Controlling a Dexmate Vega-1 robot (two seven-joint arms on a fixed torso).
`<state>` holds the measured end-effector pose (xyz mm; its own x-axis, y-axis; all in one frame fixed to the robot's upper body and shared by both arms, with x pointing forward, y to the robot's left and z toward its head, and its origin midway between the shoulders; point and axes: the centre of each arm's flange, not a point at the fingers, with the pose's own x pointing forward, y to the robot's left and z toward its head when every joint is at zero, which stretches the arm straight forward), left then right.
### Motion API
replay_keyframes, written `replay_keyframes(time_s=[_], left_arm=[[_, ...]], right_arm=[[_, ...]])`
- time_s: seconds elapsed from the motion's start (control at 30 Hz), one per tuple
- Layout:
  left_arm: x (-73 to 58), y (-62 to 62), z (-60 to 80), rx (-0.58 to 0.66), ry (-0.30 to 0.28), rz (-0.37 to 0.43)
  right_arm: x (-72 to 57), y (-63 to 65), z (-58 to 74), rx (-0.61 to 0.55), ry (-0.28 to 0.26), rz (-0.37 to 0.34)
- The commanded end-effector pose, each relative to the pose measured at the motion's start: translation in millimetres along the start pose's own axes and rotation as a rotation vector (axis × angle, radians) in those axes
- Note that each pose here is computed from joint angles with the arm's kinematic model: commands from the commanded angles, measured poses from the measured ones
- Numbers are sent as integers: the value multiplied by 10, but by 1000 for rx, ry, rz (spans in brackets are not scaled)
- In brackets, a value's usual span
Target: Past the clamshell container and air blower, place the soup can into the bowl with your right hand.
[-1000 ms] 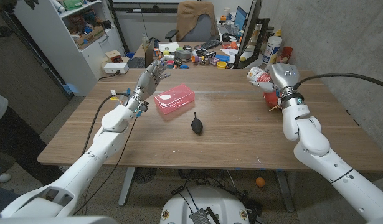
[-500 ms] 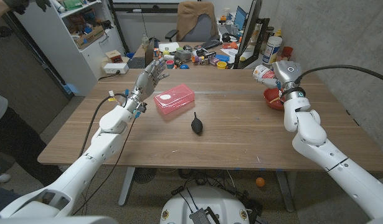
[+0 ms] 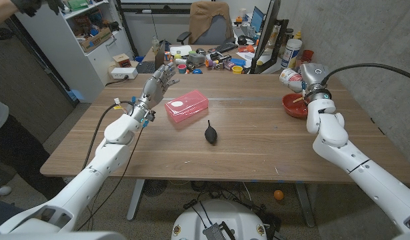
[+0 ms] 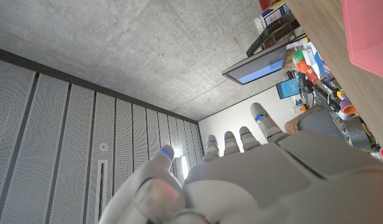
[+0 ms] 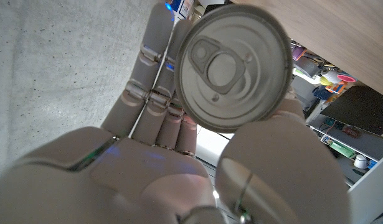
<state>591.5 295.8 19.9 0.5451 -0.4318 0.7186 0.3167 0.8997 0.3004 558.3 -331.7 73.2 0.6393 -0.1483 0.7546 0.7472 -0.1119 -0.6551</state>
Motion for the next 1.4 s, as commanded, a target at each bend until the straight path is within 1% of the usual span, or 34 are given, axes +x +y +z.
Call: replay_keyframes(time_s=[0.03,0.17,0.27,0.43,0.7,0.9,0.97,1.03,1.4], left_arm=[[-29,28,-4,0,2,9],[-28,39,-3,2,1,11],[-31,46,-2,3,2,12],[-34,59,-8,4,4,17],[-13,69,-12,7,8,17],[5,70,-29,6,13,15],[8,73,-31,6,14,15],[11,76,-34,6,14,15],[20,102,-46,9,20,17]], right_arm=[[183,94,-229,-24,103,48],[235,131,-286,-35,133,68],[254,183,-322,-38,147,84],[266,312,-364,-44,172,121],[255,503,-409,-40,194,166],[220,646,-410,-35,189,196],[209,698,-410,-33,199,207],[196,743,-408,-34,197,216],[142,956,-405,-20,204,259]])
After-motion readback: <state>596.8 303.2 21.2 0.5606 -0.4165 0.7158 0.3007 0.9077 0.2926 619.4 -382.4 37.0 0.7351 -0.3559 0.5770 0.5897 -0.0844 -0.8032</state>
